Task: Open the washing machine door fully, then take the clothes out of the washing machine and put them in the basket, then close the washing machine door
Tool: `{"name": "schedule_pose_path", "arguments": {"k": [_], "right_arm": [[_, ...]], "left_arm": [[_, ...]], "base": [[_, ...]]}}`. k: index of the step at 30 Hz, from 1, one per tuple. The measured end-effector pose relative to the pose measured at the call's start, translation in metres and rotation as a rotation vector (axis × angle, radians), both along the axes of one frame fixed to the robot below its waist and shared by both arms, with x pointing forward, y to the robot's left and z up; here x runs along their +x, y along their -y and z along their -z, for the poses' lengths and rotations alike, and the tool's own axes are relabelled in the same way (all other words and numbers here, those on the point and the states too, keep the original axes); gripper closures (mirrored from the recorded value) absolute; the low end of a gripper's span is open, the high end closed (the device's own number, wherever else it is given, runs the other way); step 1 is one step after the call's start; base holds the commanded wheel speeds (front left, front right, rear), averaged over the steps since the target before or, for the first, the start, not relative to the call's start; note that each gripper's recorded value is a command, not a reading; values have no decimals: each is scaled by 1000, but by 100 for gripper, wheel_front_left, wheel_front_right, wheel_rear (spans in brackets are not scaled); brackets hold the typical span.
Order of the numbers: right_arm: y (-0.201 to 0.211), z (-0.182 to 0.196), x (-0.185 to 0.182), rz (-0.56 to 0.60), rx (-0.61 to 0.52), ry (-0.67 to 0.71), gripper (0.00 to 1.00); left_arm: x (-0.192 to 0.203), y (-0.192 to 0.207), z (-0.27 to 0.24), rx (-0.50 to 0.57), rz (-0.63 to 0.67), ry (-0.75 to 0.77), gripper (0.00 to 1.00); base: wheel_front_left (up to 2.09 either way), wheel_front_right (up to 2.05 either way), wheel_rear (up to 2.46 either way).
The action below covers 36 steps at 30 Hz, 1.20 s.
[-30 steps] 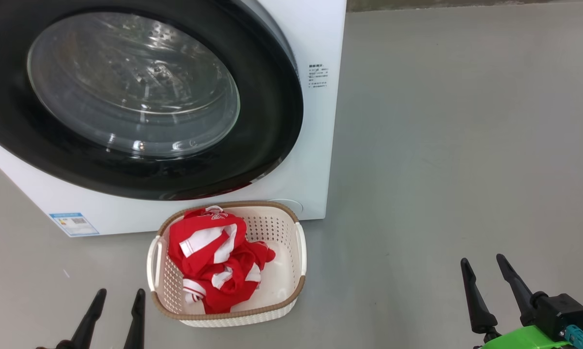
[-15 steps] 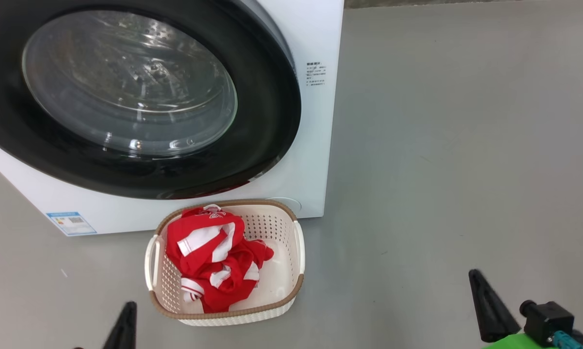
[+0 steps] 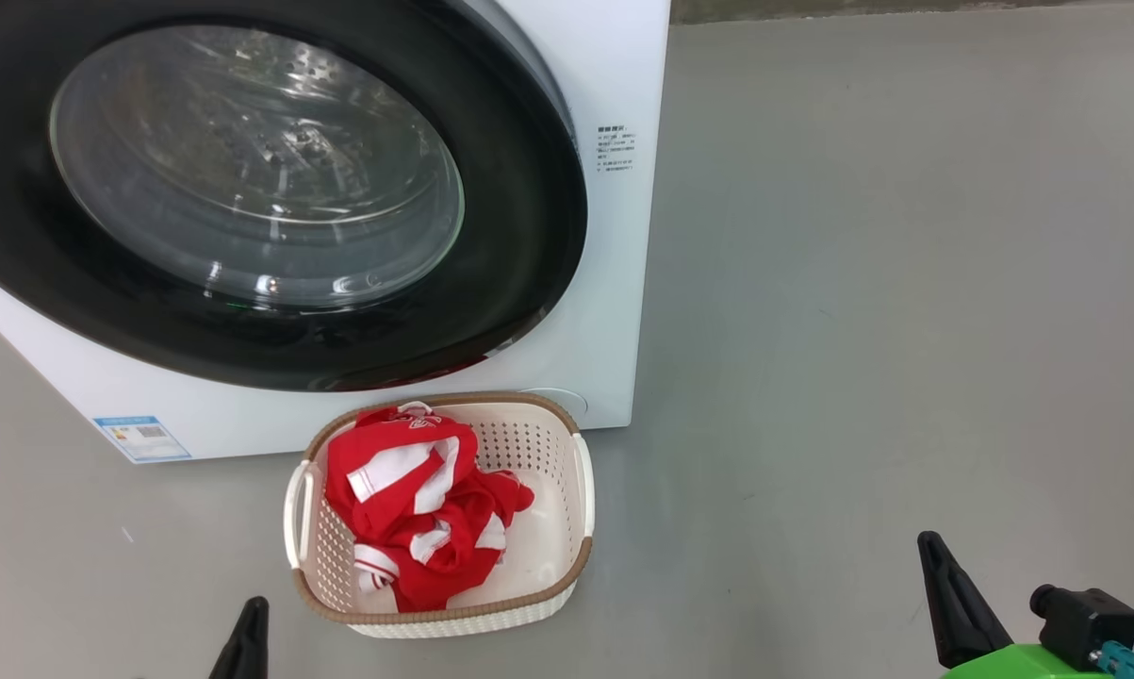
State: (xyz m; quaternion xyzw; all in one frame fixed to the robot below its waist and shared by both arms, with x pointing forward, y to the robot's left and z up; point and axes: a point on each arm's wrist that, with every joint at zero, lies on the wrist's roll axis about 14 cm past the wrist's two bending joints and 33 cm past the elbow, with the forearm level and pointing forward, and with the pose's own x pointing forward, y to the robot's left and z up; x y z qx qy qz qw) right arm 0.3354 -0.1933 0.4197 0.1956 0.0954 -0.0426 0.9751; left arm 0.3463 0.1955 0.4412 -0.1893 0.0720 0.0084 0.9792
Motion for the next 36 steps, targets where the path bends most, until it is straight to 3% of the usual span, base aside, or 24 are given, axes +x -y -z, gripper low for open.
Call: {"name": "schedule_pose_path", "arguments": {"k": [36], "right_arm": [[9,-11,9,115,377,22,100]], "left_arm": [[6,-4,-3,-372,-96,-25,100]], "base": [[0,0,0]]}}
